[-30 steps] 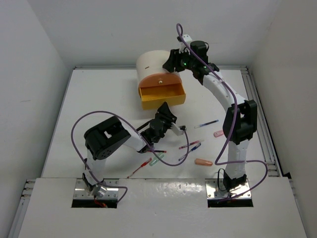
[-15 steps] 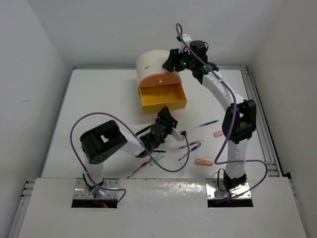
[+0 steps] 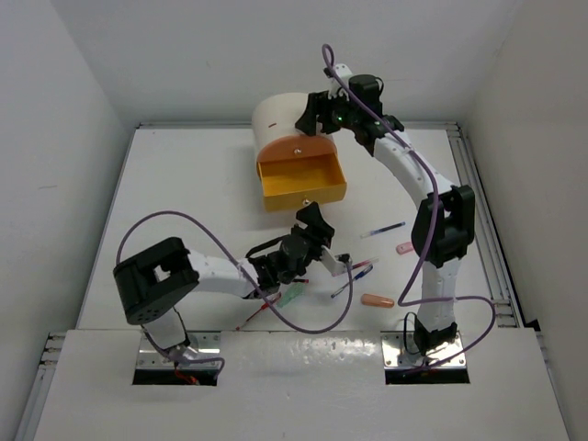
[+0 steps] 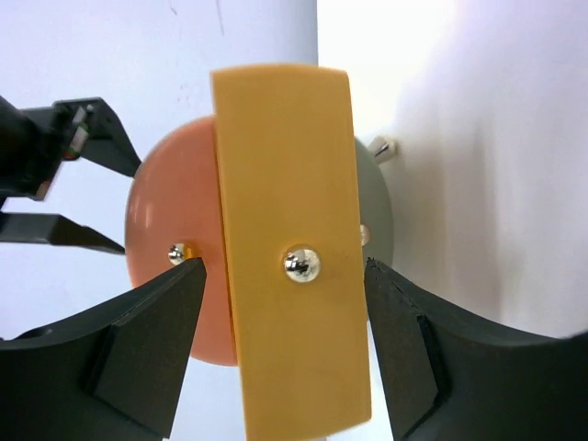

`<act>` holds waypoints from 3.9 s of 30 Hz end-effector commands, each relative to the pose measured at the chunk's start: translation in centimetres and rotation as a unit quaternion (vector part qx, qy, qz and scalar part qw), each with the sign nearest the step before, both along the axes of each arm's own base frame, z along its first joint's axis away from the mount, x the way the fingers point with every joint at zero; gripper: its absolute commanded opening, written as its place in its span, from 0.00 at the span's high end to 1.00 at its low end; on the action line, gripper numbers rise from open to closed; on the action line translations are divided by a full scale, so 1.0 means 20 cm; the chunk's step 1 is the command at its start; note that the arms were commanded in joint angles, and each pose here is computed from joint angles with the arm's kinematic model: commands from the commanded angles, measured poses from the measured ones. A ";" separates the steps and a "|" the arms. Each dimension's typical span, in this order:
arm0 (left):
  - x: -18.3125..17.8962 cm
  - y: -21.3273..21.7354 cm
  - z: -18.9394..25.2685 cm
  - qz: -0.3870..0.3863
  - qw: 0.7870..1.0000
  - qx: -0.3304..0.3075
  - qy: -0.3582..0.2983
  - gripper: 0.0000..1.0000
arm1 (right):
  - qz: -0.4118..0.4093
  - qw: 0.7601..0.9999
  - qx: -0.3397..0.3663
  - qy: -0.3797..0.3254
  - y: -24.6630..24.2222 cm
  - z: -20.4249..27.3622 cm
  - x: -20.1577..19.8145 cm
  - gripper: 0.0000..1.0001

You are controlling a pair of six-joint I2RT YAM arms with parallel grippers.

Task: Sort the stationery into containers
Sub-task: Pick up the pen from the center of the board.

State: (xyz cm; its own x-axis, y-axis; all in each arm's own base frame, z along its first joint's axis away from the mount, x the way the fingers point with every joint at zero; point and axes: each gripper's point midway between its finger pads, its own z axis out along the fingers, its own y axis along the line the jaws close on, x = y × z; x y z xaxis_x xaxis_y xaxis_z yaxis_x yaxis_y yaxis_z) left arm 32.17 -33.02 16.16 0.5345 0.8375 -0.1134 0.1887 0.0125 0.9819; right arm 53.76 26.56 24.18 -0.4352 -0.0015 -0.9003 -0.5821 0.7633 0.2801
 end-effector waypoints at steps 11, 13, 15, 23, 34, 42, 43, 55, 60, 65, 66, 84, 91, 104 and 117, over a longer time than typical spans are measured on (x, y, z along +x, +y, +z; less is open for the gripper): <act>-0.45 -0.18 0.43 -0.059 0.951 -0.158 0.260 0.25 | -0.029 0.996 -0.013 -0.089 -0.13 0.60 -0.22 0.14; -0.45 -0.15 0.58 -0.059 0.935 -0.198 0.288 0.24 | -0.034 0.994 -0.028 -0.095 -0.19 0.64 -0.28 0.14; -0.37 -0.04 0.73 -0.028 0.921 -0.250 0.297 0.23 | -0.047 0.993 -0.035 -0.098 -0.28 0.70 -0.38 0.15; -0.10 0.71 1.10 0.131 0.845 -0.432 0.288 0.14 | -0.058 0.990 -0.116 -0.055 -0.66 0.40 -0.82 0.21; -0.57 0.85 0.32 0.076 0.811 -0.252 0.522 0.27 | -0.081 0.983 -0.162 0.015 -0.92 -0.13 -1.31 0.31; -0.73 0.60 0.01 0.020 0.797 -0.111 0.593 0.34 | -0.121 0.980 -0.151 0.052 -1.00 -0.27 -1.39 0.31; -0.76 0.56 -0.02 0.012 0.796 -0.099 0.597 0.35 | -0.124 0.979 -0.150 0.055 -1.01 -0.27 -1.39 0.31; -0.96 0.39 -0.43 0.095 0.742 -0.008 0.664 0.46 | -0.139 0.979 -0.137 0.063 -1.04 -0.28 -1.35 0.30; -0.90 0.43 -0.53 0.165 0.742 -0.007 0.650 0.37 | -0.138 0.980 -0.128 0.070 -1.05 -0.30 -1.32 0.30; -0.87 0.47 -0.64 0.209 0.739 0.005 0.641 0.38 | -0.147 0.979 -0.116 0.075 -1.08 -0.31 -1.29 0.30; -0.87 0.48 -0.67 0.218 0.736 0.012 0.641 0.39 | -0.148 0.980 -0.114 0.072 -1.08 -0.30 -1.29 0.30; -0.94 0.53 -0.83 0.250 0.713 0.076 0.651 0.47 | -0.160 0.980 -0.090 0.077 -1.14 -0.29 -1.24 0.31; -0.96 0.51 -0.86 0.254 0.708 0.097 0.651 0.63 | -0.166 0.979 -0.087 0.079 -1.17 -0.31 -1.24 0.30; -0.95 0.43 -0.83 0.236 0.717 0.099 0.648 1.00 | -0.170 0.979 -0.084 0.080 -1.19 -0.28 -1.24 0.30; -0.82 0.19 0.08 0.030 0.794 -0.050 0.605 1.00 | -0.160 0.981 -0.054 0.092 -1.14 -0.24 -1.24 0.31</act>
